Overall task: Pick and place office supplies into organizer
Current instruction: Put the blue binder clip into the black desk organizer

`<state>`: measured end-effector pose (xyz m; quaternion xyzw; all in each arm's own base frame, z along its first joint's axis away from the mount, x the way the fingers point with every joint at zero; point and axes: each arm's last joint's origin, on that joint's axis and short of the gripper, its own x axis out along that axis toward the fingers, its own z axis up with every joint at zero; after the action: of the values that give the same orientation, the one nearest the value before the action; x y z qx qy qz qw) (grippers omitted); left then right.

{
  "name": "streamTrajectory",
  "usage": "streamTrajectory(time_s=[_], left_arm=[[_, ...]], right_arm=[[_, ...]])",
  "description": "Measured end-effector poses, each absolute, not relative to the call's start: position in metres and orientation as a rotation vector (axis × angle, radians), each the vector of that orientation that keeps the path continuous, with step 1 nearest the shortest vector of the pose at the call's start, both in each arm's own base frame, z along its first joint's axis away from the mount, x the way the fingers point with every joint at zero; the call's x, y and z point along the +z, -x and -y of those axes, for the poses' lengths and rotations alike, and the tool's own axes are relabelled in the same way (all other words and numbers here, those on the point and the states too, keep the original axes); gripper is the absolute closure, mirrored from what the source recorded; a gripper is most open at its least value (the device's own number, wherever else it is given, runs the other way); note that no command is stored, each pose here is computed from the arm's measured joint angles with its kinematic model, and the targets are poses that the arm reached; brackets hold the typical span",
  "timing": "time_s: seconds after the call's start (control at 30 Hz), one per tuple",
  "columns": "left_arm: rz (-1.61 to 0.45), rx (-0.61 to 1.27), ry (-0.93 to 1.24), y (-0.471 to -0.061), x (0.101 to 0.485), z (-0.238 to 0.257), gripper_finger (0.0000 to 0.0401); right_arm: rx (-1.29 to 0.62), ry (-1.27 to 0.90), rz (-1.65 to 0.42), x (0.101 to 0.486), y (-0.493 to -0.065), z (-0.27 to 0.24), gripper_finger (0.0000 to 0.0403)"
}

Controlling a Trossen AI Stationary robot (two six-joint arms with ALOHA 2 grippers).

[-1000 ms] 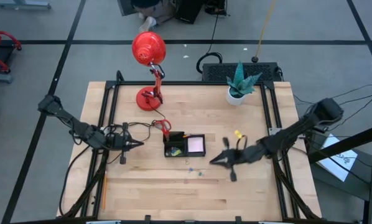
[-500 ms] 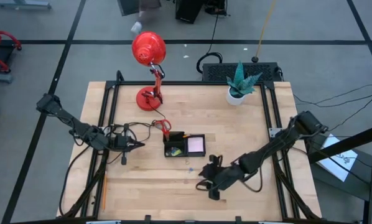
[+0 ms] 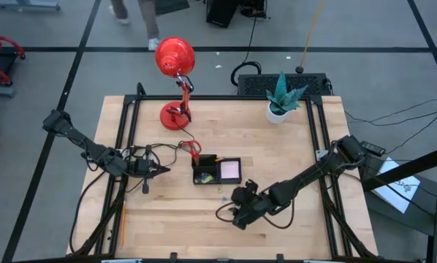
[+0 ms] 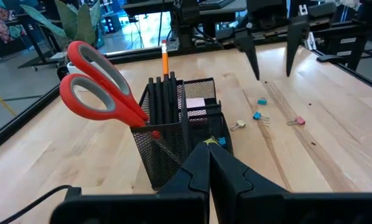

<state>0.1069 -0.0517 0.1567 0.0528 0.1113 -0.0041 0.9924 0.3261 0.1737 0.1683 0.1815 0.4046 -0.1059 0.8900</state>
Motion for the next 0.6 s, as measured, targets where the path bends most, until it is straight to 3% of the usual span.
streamTrajectory(time_s=[0.6], left_arm=[[-0.223,-0.007,-0.091,-0.107,0.157,0.052,0.0398]], right_arm=[[-0.321,-0.393,-0.97,0.125,-0.327,-0.175,0.0189]])
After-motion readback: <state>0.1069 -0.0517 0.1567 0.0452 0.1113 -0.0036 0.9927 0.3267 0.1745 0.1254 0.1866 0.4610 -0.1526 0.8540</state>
